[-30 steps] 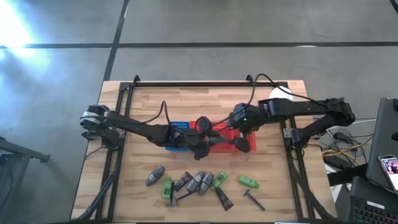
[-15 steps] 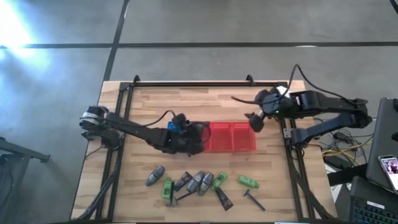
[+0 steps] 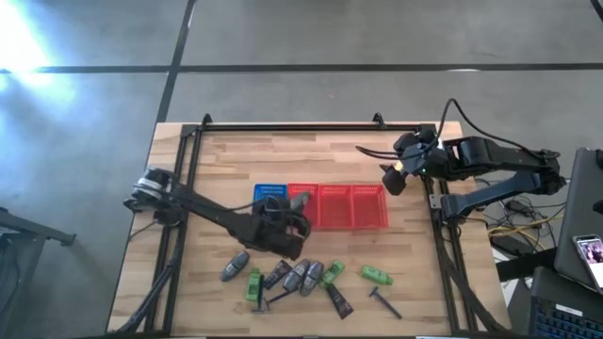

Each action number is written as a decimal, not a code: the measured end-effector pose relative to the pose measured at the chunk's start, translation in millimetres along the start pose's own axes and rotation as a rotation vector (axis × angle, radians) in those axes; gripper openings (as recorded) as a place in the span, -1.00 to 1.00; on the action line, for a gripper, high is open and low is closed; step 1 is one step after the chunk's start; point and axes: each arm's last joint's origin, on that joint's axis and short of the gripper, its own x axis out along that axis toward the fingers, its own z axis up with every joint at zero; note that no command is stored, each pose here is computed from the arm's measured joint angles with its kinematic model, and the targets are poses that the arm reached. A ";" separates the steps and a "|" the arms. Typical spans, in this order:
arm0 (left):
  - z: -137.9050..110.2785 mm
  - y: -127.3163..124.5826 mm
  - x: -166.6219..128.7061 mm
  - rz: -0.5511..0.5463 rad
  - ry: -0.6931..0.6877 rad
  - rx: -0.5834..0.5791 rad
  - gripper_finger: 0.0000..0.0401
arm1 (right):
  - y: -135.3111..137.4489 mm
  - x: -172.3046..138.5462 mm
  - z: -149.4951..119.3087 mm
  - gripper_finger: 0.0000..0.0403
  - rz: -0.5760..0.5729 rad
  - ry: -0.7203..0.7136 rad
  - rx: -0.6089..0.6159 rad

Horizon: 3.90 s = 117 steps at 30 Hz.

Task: Pick & Place Travel size toiletries
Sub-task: Put the black deodorant into the left red bin

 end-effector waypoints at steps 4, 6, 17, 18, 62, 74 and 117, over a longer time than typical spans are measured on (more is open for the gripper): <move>-10.2 -13.1 9.3 0.026 -0.019 0.041 0.06 | -0.1 0.2 -0.5 0.77 -0.001 0.003 -0.029; -12.0 -20.8 13.0 0.025 -0.021 0.062 0.08 | -0.4 0.2 -1.0 0.79 -0.004 0.007 -0.032; -18.2 -29.2 16.7 0.012 0.089 0.144 0.49 | -2.1 1.2 -5.1 0.73 -0.020 0.036 -0.053; -16.1 -28.0 14.8 0.014 0.098 0.150 0.51 | -2.1 1.4 -5.3 0.72 -0.021 0.037 -0.054; -73.2 76.1 -107.9 -0.034 1.186 0.404 0.72 | 13.6 34.9 -24.2 0.71 0.041 0.110 -0.062; -94.5 99.1 -112.0 0.013 1.054 0.345 0.44 | 27.9 50.1 -20.4 0.72 0.062 0.131 -0.063; 51.2 47.4 -42.2 -0.510 0.234 0.663 -0.09 | 118.9 161.2 52.8 0.75 0.901 0.339 0.422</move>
